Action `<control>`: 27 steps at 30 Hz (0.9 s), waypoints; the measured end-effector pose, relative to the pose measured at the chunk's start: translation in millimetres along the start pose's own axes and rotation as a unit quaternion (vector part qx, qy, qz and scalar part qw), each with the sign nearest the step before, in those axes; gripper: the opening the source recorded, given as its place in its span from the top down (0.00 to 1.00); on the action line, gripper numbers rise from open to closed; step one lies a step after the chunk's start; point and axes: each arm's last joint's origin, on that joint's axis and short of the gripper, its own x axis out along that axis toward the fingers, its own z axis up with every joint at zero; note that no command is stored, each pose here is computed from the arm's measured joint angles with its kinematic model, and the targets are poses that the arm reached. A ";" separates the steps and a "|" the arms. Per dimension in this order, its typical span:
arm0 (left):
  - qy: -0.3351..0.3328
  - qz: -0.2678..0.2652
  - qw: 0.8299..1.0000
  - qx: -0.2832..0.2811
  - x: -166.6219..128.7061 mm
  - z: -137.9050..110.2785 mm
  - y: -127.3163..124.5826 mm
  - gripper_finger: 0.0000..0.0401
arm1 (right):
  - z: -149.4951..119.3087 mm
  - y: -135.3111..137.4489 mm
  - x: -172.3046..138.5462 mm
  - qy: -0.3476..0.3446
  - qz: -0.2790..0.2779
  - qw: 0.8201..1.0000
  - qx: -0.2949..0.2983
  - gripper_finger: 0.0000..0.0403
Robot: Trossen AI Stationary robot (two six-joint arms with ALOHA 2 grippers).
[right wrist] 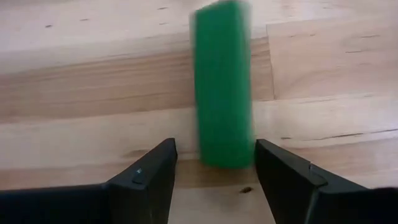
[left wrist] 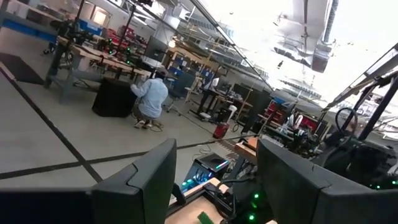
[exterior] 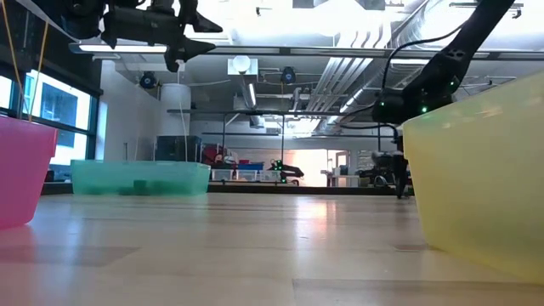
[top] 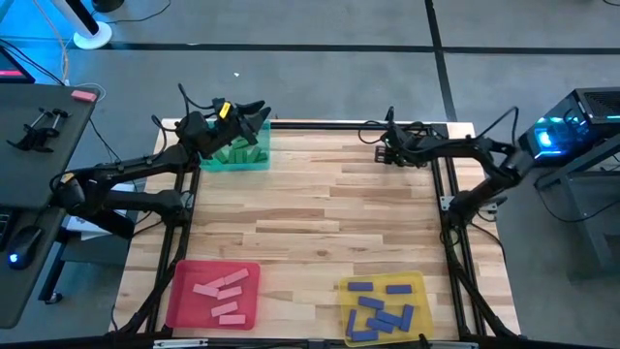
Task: Sort blocks
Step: Put the green block into the green bin
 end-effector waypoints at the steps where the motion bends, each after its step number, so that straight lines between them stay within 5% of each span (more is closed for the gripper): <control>1: 0.000 0.000 1.000 -0.005 0.0 0.0 0.0 0.49 | -0.7 0.5 3.5 0.003 -0.006 1.000 0.001 0.52; 14: -0.001 0.009 1.000 -0.022 0.0 -0.4 0.7 0.49 | -1.2 -0.5 6.4 -0.009 -0.019 1.000 0.000 0.53; 17: -0.001 0.009 1.000 -0.022 0.0 -0.4 0.7 0.49 | -1.1 -0.9 6.6 -0.010 -0.022 1.000 0.004 0.63; 21: -0.003 0.006 1.000 -0.029 0.0 0.1 0.3 0.49 | -2.8 -1.5 5.7 -0.009 -0.031 0.999 0.002 0.91; 27: -0.029 -0.011 0.999 -0.041 -0.1 5.6 -2.3 0.49 | -15.9 -2.9 -22.0 0.013 -0.024 0.999 -0.036 0.91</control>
